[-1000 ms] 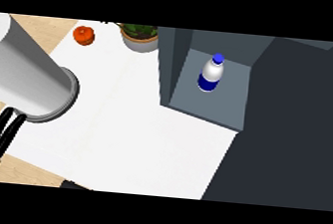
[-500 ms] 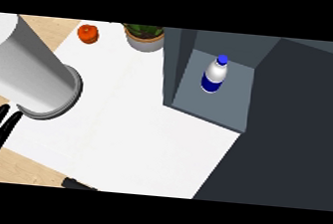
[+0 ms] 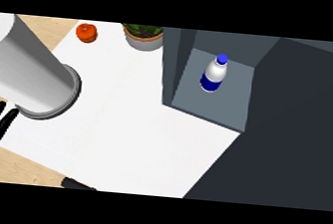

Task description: Pick up the bottled water, place it into the cabinet and close the cabinet

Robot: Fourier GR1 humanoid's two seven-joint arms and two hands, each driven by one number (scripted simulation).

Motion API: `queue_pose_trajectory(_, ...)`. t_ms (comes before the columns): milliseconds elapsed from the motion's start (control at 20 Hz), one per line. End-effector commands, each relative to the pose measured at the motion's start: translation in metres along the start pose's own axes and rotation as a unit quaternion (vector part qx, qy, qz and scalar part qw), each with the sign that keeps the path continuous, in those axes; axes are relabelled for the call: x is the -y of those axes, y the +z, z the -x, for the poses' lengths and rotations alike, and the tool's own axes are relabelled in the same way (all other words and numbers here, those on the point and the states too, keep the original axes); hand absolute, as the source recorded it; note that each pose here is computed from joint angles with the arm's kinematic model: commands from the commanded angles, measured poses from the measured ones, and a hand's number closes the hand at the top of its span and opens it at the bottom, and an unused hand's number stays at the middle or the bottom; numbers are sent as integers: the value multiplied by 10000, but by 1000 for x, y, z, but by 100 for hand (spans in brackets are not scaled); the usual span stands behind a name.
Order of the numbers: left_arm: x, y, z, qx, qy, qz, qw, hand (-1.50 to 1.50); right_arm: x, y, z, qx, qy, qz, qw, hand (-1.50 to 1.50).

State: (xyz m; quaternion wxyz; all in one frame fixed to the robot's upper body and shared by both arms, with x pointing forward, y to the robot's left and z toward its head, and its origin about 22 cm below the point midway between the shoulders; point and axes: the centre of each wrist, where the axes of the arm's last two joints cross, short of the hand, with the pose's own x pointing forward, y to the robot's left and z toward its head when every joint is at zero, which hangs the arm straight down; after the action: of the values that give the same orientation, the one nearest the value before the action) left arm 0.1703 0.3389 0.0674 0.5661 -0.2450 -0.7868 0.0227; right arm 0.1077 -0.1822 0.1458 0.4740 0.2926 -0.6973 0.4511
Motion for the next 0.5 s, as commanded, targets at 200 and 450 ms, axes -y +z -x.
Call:
queue_pose_trajectory(200,-4,-5,-6,81,-27,87,9999,-150,-16,-30,14,239,-1058,-544,9926,150)
queue_pose_trajectory(450,-7,-7,-7,99,-69,60,9999,-150,-10,-40,24,357,-1510,-555,9863,150)
